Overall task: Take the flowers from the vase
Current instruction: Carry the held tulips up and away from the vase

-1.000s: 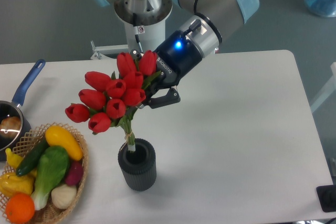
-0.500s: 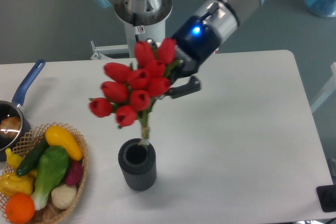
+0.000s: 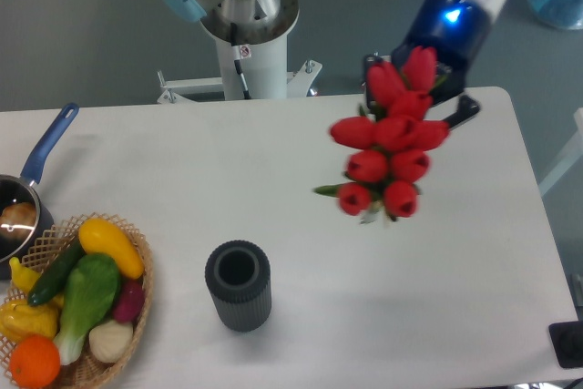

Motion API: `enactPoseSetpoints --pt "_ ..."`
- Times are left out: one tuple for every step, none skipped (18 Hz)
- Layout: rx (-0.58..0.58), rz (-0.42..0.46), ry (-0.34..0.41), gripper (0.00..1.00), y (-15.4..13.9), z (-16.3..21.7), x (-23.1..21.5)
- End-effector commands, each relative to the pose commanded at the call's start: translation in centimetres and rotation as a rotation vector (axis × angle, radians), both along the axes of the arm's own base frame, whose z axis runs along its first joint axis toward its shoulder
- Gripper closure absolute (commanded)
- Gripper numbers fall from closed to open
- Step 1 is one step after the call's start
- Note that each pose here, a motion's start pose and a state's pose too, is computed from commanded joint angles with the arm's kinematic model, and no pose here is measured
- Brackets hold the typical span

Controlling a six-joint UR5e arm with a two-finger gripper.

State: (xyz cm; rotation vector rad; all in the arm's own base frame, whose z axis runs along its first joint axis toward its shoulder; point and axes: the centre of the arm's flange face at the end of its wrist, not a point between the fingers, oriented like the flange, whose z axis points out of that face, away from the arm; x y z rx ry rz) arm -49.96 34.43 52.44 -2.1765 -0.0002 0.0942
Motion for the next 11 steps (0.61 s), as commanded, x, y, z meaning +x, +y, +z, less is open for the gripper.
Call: enactPoseSetpoints --pt "-0.059 0.029 0.026 0.76 -0.8 -0.2 -0.2" --pt "-0.116 0.054 0.047 0.75 -1.4 -0.6 -0.4" --pt "-0.164 0.076 0.064 0.76 -2.2 -0.9 -0.7" --pt "-0.205 0.079 0.089 0.76 -2.6 -1.3 -0.9" --pt "-0.249 0.072 0.132 0.76 -3.3 -1.5 -1.3" --pt "-0.296 0.069 0.169 0.76 -4.1 -1.7 -1.9" --pt "-0.341 0.069 0.187 0.75 -4.6 -2.0 -1.9" --pt "-0.382 0.076 0.191 0.75 -5.0 -2.4 -2.1" --pt "-0.416 0.083 0.186 0.75 -5.4 -2.8 -2.3" --pt "-0.453 0.081 0.189 0.76 -5.8 -3.1 -2.4" --pt "-0.502 0.064 0.201 0.76 -6.3 -3.4 -2.5"
